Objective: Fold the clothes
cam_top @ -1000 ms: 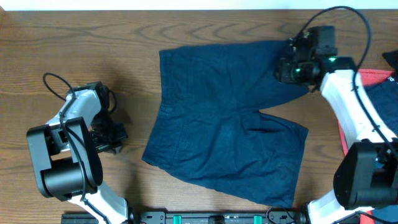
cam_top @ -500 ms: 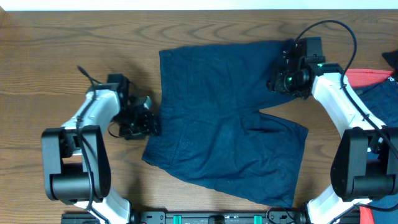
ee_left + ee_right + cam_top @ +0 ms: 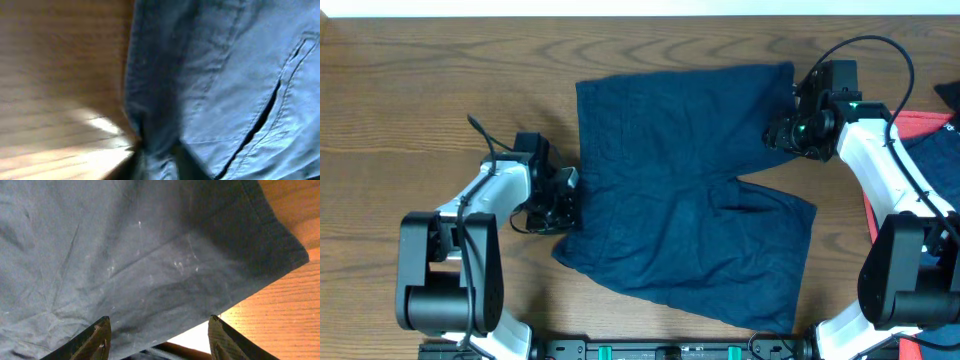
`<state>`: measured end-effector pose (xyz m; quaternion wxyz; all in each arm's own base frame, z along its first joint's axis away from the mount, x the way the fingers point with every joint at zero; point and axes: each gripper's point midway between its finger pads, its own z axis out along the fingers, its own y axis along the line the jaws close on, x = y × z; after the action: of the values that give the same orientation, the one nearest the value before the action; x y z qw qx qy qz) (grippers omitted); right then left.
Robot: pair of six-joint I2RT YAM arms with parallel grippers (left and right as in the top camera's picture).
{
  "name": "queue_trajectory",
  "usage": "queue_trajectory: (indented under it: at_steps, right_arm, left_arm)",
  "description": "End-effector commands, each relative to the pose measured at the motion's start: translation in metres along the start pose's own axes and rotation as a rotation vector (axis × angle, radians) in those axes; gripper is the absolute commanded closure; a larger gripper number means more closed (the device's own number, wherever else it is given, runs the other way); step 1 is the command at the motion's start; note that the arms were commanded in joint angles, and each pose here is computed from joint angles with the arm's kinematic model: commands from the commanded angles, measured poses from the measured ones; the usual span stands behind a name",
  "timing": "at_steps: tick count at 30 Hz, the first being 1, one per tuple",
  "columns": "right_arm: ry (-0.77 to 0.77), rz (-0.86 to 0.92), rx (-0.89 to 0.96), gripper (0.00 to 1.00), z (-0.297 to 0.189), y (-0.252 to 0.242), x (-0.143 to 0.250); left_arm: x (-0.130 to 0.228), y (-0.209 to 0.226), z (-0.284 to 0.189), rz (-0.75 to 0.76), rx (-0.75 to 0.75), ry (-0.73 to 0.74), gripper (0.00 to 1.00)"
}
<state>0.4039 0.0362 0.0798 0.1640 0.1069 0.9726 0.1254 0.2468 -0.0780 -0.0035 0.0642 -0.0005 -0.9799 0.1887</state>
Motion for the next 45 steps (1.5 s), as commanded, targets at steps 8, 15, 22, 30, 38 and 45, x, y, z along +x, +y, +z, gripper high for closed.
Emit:
queue_trajectory:
  at_steps: [8,15,22,30,38,45]
  right_arm:
    - [-0.034,-0.059,-0.002,0.4,-0.01,0.0,-0.007]
    - [-0.095,-0.079,-0.015,0.39,-0.011,0.005,-0.021]
    - [-0.106,-0.116,-0.034,0.44,0.011,0.015,-0.012]
    - [-0.019,-0.094,-0.068,0.44,0.048,0.015,0.018]
    - [0.02,-0.065,-0.079,0.44,0.072,0.022,0.03]
    - [0.07,0.005,-0.078,0.73,0.096,0.017,0.041]
  left_arm:
    - [0.021,0.06,-0.049,-0.256,-0.286,0.061,0.94]
    - [0.034,0.096,-0.075,-0.414,-0.342,0.049,0.94]
    - [0.036,0.107,-0.08,-0.457,-0.395,0.038,0.93]
    - [0.029,0.1,-0.076,-0.447,-0.338,0.02,0.65]
    - [0.024,0.087,-0.072,-0.421,-0.255,0.013,0.65]
    - [0.019,0.084,-0.083,-0.381,-0.254,-0.031,0.65]
